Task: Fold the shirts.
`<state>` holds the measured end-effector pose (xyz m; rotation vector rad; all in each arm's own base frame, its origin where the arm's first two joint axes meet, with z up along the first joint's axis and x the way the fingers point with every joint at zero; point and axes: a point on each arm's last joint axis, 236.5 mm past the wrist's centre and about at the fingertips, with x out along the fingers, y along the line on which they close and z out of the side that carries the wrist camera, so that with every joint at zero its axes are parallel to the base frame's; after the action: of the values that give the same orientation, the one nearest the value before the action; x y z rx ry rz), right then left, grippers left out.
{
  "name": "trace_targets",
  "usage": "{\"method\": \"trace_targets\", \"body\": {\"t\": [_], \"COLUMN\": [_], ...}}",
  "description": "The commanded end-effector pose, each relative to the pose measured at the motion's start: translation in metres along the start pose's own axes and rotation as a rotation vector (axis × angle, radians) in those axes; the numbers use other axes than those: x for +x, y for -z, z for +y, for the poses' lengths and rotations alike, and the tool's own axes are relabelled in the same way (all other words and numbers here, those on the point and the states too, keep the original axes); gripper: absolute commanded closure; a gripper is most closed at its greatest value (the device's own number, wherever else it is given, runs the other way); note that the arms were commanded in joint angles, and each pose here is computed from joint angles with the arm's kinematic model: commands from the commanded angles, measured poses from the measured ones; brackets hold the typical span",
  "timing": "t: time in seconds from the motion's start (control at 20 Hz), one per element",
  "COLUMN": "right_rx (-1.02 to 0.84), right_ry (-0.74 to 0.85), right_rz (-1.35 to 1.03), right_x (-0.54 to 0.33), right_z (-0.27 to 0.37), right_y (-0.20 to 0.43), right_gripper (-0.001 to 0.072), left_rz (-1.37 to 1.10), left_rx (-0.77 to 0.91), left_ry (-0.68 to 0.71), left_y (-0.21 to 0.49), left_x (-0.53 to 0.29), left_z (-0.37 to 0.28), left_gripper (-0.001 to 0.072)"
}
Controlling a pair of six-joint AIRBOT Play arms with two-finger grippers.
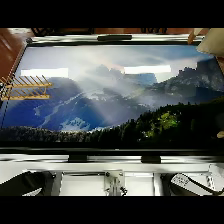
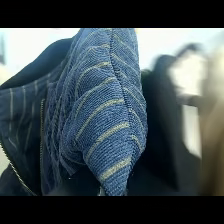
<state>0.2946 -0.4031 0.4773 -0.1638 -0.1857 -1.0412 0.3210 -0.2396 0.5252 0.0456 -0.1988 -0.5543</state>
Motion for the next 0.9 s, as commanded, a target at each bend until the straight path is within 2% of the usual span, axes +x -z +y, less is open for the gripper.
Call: {"method": "trace_targets", "body": {"t": [0.0, 0.25, 0.6, 0.85], "right_rx": [-0.040, -0.020, -0.045, -0.066], "right_ry": [0.157, 0.322, 0.491, 0.279], "right_rz": [0.080, 0.100, 0.188, 0.115], "right_x": [-0.010, -0.049, -0.109, -0.086], "right_z": [-0.069, -0.142, -0.198, -0.140], "right_y": [0.010, -0.011, -0.023, -0.038], "right_gripper": [0.0614, 0.0615, 0.0615, 0.0614], "left_rz": [0.000, -0.001, 0.003, 0.005], "left_rx": [-0.011, 0.029, 0.059, 0.060], "left_ry": [-0.001, -0.009, -0.039, -0.044], "left_y": [0.000, 0.000, 0.001, 0.002], "left_x": [0.000, 0.000, 0.001, 0.001], "left_z": [0.000, 0.002, 0.014, 0.017], "left_gripper": [0.0037, 0.0037, 0.0037, 0.0037]}}
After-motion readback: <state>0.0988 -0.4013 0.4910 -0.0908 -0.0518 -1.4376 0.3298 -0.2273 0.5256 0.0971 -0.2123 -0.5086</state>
